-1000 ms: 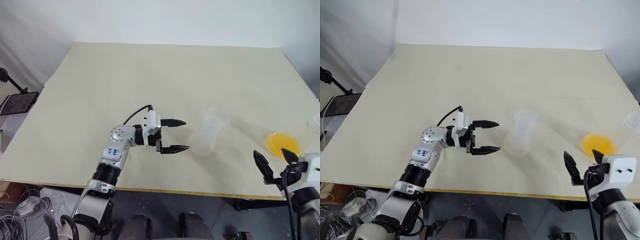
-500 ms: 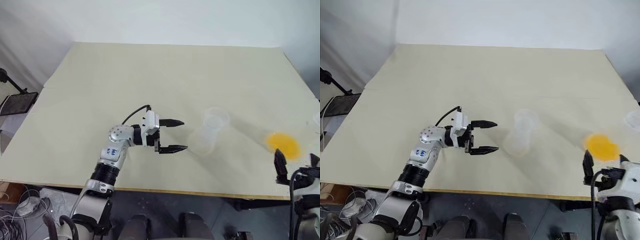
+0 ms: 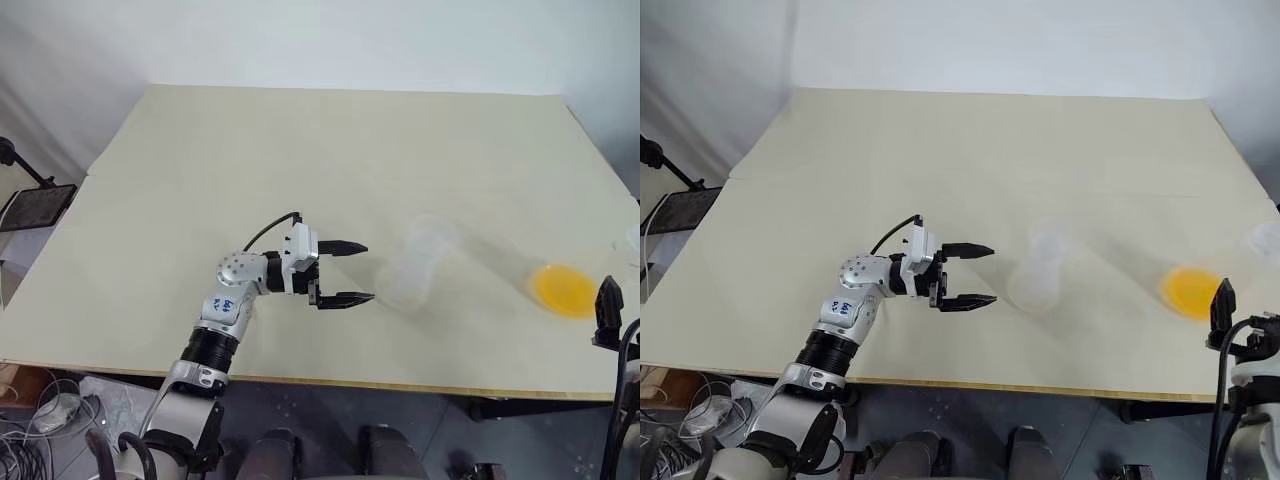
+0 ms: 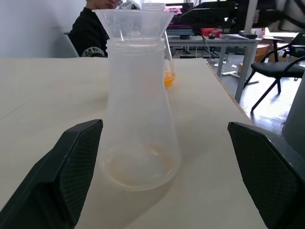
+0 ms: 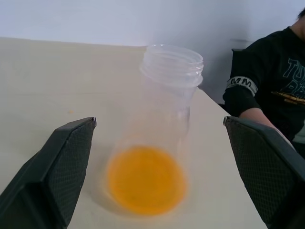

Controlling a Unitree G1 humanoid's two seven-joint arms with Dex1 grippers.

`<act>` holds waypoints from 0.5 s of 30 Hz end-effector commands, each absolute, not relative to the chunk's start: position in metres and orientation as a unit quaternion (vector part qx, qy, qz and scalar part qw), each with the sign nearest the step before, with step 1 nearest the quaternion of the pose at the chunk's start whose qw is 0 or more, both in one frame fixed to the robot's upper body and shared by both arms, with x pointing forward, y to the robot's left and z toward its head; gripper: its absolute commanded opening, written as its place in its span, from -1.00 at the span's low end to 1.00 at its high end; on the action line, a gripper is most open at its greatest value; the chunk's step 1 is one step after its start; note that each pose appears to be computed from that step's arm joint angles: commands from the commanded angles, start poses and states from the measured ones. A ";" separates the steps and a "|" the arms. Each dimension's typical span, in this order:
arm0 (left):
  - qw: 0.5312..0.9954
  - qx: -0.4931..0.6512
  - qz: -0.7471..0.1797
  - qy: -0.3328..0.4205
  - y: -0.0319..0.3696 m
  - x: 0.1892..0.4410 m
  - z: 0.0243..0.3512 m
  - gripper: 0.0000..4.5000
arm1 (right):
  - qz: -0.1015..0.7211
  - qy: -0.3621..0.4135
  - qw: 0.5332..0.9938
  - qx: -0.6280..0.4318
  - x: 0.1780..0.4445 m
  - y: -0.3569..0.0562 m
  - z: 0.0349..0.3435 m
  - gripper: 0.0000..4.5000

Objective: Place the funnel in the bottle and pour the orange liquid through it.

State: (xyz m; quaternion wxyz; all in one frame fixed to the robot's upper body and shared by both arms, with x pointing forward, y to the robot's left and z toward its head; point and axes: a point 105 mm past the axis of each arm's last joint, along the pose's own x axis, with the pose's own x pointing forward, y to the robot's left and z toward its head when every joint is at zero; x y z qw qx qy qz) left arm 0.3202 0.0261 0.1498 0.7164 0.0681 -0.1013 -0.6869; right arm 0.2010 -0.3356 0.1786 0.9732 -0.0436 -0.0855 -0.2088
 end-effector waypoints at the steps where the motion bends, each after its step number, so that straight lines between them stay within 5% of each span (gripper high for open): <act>1: 0.715 0.066 -0.685 -0.122 0.026 0.319 0.158 0.98 | -0.221 -0.101 0.969 -0.051 0.200 -0.347 0.189 1.00; 15: 0.722 0.066 -0.678 -0.122 0.029 0.317 0.157 0.98 | -0.212 -0.101 0.971 -0.036 0.226 -0.369 0.190 1.00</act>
